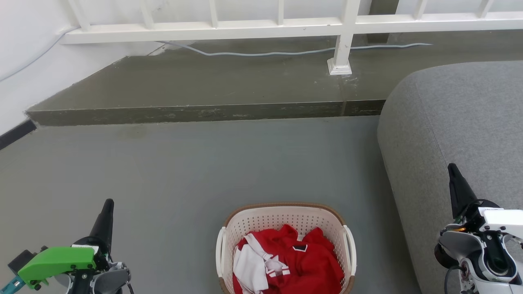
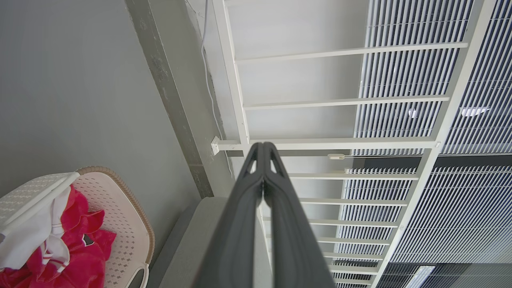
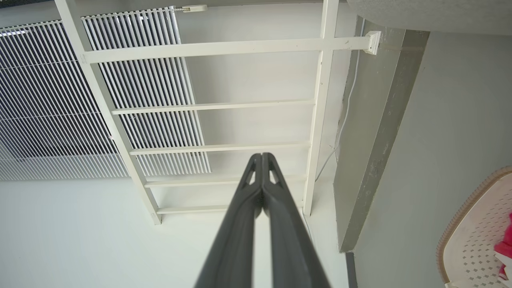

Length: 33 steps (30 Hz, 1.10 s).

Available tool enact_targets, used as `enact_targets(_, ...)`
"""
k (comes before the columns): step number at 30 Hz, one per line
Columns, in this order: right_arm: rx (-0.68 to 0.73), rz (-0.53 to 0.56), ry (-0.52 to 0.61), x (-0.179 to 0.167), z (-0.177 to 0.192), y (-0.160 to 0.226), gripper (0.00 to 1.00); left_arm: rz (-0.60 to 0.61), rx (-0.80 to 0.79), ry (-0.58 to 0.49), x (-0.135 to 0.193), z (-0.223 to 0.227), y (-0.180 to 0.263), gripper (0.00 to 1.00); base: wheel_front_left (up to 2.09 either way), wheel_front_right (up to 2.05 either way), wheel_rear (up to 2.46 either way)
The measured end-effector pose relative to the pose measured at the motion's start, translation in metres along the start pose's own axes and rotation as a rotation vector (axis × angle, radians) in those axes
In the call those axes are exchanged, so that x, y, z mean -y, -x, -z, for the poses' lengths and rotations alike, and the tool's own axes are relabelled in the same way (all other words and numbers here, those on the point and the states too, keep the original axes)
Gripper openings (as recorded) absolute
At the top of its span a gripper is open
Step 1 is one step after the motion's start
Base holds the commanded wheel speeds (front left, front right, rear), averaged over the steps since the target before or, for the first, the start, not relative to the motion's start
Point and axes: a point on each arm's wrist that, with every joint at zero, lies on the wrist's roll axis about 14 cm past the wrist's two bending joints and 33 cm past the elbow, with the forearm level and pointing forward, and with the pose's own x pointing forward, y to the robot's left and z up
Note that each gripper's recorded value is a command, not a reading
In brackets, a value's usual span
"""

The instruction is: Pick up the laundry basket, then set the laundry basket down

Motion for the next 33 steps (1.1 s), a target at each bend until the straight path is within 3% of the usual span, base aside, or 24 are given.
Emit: enact_targets(33,0.0,-0.002,-0.002,-0.0005,0.0001,-0.0001,0.0,0.002,0.003,0.0,0.0005,-0.0012,-0.0001,0.0,0.0,0.0,0.0)
